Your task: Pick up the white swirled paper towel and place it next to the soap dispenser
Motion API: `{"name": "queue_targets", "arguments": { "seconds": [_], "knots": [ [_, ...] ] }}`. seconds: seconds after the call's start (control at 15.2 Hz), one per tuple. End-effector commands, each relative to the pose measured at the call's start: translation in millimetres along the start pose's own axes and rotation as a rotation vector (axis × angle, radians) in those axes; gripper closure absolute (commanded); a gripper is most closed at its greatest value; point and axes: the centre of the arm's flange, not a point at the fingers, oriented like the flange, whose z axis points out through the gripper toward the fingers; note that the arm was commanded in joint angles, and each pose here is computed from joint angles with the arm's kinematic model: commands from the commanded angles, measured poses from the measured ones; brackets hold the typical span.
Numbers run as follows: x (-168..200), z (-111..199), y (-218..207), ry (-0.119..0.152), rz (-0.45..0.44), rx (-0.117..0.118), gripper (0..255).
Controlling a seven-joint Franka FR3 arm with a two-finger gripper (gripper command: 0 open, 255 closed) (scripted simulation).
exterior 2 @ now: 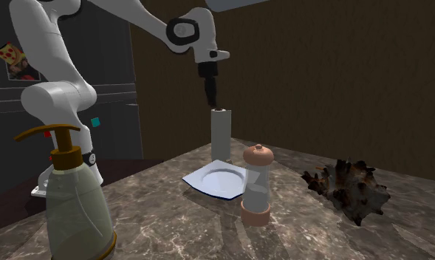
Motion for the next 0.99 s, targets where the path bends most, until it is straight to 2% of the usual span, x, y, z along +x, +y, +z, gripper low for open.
{"name": "queue_targets", "arguments": {
  "seconds": [0.0,0.4,0.92],
  "knots": [
    [4.2,9.8,-3.2,0.006,0.002,0.000,0],
    [4.4,39.3,-3.2,0.006,0.002,0.000,0],
    [4.3,39.2,-3.3,0.005,0.002,0.000,0]
  ]
}}
